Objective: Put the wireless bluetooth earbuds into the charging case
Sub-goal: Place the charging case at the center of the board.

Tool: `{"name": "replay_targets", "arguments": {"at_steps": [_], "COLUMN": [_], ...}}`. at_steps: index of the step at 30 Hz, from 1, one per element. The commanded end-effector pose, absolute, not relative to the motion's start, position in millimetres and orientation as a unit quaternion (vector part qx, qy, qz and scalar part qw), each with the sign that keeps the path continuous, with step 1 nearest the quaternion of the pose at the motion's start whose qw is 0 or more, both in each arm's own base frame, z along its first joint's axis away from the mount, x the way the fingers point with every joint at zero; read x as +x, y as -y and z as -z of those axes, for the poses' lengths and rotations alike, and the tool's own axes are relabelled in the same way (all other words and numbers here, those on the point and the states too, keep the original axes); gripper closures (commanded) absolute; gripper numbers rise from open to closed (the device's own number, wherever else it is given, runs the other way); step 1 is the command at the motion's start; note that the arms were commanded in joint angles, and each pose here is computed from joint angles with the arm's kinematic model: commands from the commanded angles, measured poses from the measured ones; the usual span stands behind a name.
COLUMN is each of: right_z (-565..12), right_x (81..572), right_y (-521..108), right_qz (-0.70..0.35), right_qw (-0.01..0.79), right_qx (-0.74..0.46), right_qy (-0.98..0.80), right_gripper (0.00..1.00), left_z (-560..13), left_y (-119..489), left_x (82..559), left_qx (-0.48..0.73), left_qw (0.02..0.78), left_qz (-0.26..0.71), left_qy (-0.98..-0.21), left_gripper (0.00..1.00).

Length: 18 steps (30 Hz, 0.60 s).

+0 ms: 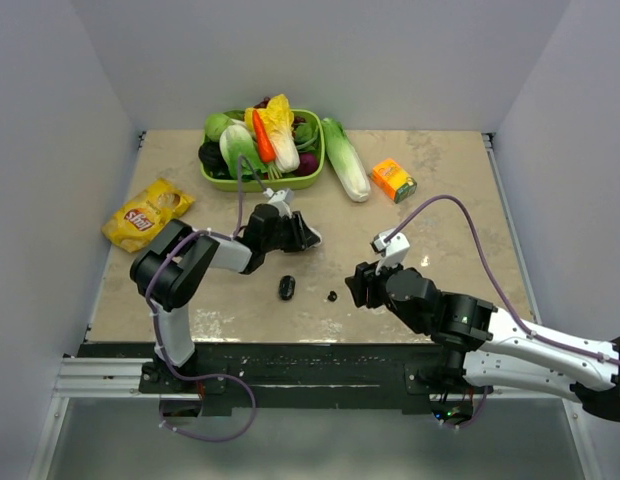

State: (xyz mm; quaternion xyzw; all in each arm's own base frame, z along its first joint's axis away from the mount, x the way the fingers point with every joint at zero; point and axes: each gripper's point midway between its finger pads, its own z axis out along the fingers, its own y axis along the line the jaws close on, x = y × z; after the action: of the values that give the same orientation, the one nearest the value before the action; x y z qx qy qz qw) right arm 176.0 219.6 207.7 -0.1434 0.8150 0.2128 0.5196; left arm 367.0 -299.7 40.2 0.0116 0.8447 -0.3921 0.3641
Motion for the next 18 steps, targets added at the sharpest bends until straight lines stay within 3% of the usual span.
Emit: {"name": "replay_targets", "arguments": {"at_steps": [1,6,10,16,17,18], "right_z": [-217.3,-217.3,-219.0,-238.2,-241.0,-241.0], "right_x": [182.6,182.1,180.6,183.8,184.8,185.8], "right_y": [-220.7,-221.3,-221.4,-227.1,-228.1,-229.8], "right_qz": [-0.212,-0.214,-0.222,-0.236,-0.236,-0.231], "right_qw": [0.535,0.532,0.530,0.549,0.552,0.553], "right_qx": [-0.125,-0.124,-0.118,-0.121,-0.123,-0.130], "right_qy": [-0.808,-0.810,-0.810,-0.792,-0.790,-0.790], "right_gripper": [0.47,0.47,0.47,0.47,0.47,0.47], "left_z": [-23.4,-9.7,-25.4,-119.4,-139.9,-146.5], "left_y": [281.3,264.9,234.1,192.0,188.9,185.7], "left_x": [369.2,359.7,359.5,356.3,350.9,346.5], "left_qx": [-0.007,-0.026,-0.065,-0.105,-0.111,-0.117], "left_qw": [0.354,0.342,0.376,0.506,0.527,0.536], "left_qz": [0.339,0.307,0.256,0.164,0.161,0.149], "left_qy": [-0.872,-0.888,-0.888,-0.840,-0.827,-0.823], "left_gripper": [0.55,0.48,0.43,0.41,0.35,0.01]}}
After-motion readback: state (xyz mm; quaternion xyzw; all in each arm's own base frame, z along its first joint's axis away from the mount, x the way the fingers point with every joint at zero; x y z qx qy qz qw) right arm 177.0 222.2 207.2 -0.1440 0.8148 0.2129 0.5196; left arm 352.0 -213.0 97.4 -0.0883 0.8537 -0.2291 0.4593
